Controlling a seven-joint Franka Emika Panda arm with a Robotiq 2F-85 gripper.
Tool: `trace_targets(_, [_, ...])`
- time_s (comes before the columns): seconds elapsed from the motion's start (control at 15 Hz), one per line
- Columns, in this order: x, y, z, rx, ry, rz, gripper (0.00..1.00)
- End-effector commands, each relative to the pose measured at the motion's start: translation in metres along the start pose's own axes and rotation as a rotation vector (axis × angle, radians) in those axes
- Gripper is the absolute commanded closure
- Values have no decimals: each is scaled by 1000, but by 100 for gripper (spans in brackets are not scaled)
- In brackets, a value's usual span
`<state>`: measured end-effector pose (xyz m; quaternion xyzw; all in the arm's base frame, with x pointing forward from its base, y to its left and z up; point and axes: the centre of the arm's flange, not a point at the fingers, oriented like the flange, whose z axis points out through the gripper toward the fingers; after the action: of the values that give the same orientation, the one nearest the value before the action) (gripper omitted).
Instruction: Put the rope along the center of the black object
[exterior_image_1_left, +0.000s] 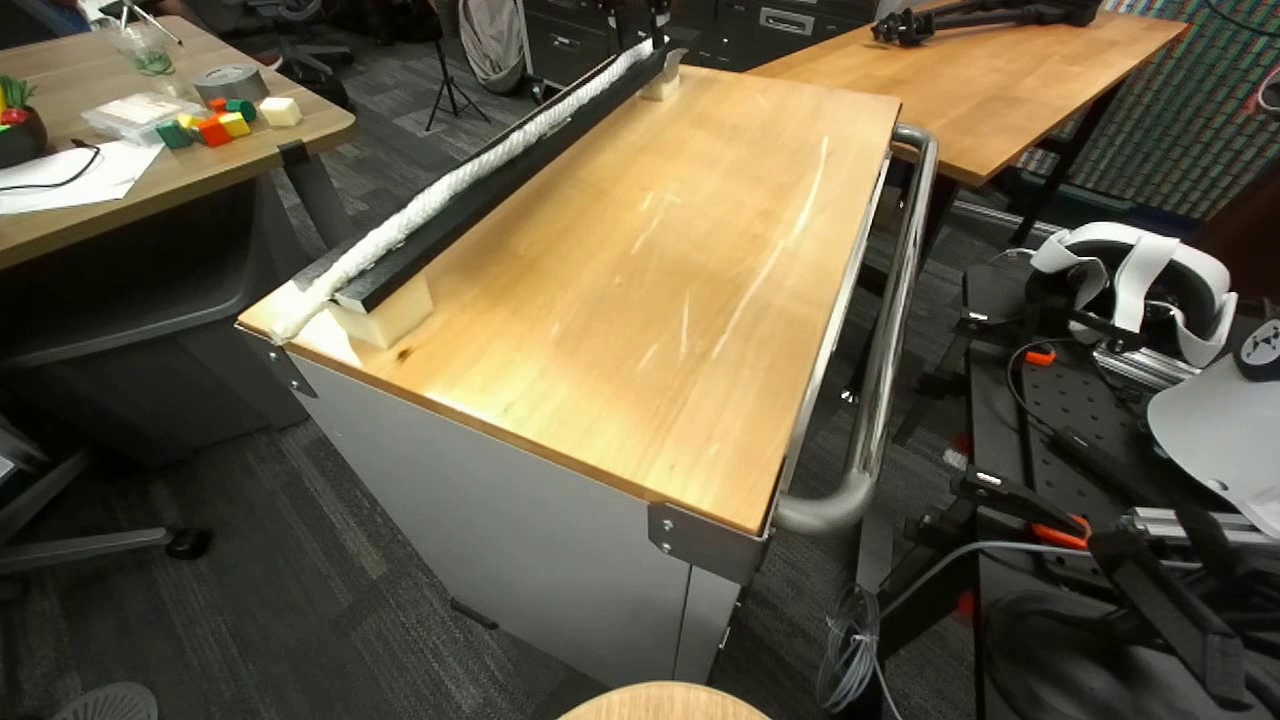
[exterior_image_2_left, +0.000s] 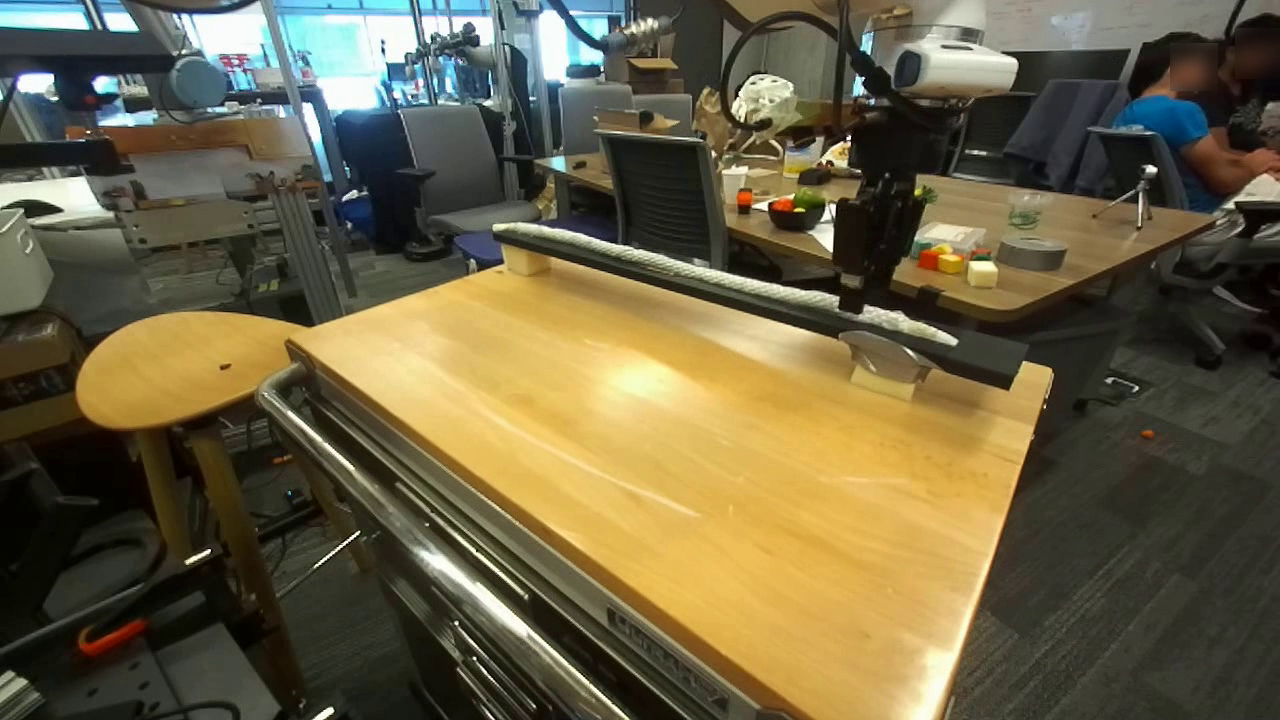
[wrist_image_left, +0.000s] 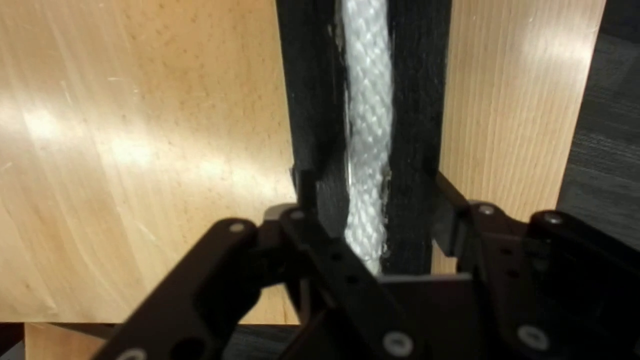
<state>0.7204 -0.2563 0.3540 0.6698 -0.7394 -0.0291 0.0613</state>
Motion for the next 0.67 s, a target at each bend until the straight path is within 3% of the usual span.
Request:
trace_targets(0.0, [-9, -5, -24, 39, -14, -56, 14])
trace_targets(0.13, [-19, -6, -31, 65, -26, -76, 1])
trace_targets(0.33, [-46, -6, -48, 180, -58, -95, 0])
trace_targets(0.4, [-31, -12, -29, 101, -28, -71, 0])
trace_targets(0.6, [-52, -15, -47, 198, -47, -81, 0])
